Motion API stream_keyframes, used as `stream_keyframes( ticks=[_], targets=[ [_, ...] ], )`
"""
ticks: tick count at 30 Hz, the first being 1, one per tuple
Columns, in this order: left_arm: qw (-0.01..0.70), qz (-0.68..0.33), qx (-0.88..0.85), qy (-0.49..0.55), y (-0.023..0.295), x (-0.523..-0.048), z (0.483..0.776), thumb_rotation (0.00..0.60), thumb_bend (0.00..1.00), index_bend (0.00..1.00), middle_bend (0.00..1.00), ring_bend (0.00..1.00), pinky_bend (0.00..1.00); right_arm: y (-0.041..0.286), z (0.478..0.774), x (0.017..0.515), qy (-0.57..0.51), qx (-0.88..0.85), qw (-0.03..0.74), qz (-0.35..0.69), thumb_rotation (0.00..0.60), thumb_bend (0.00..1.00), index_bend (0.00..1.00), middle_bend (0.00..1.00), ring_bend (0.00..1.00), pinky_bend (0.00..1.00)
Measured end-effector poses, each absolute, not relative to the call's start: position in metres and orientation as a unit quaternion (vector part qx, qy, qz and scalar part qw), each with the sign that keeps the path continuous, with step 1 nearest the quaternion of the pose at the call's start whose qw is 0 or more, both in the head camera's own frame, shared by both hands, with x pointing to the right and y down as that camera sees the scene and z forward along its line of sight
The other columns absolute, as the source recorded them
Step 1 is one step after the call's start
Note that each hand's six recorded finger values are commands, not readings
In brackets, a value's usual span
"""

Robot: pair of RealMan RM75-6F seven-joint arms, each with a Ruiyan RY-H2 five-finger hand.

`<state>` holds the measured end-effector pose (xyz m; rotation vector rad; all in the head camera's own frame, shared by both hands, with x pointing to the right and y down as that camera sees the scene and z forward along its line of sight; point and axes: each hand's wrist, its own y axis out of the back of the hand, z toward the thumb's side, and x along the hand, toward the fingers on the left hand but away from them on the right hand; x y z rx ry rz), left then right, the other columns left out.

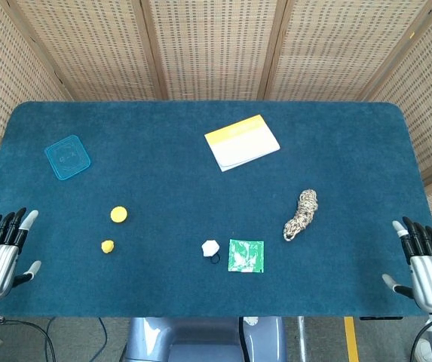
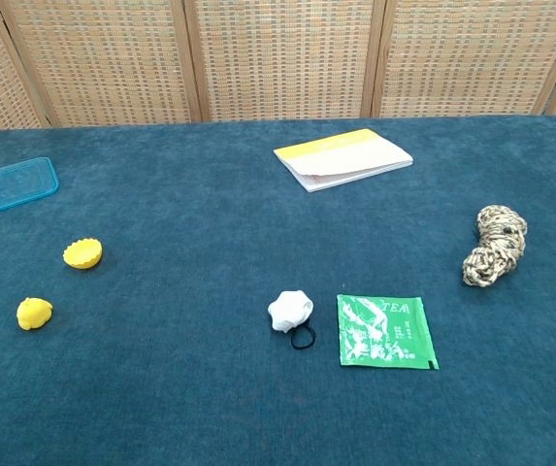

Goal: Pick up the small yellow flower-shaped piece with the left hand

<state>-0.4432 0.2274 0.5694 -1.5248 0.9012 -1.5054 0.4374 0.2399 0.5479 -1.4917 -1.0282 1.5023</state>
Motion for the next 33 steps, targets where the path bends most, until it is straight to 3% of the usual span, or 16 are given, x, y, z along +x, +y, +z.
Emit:
stream_keyframes(
  ticks=[15,25,33],
  targets=[
    [0.392,-0.59,-0.616,0.345,0.227,-0.435,0.575,0.6,0.25,0.0,0.0,0.0,0.0,0.239,0.55,0.439,-0.406,-0.582,0.38,0.593,0.6,0.0,0.0,0.0,0.0,0.0],
    [0.389,-0.576,-0.659,0.287,0.216,-0.41,0.6,0.6,0.26,0.29,0.0,0.0,0.0,0.239,0.551,0.438,-0.406,-0.581,0.38,0.594,0.6,0.0,0.0,0.0,0.0,0.0],
    [0.395,-0.572,-0.679,0.236,0.204,-0.385,0.627,0.6,0.26,0.34,0.0,0.0,0.0,0.237,0.551,0.442,-0.412,-0.58,0.372,0.596,0.6,0.0,0.0,0.0,0.0,0.0]
  ],
)
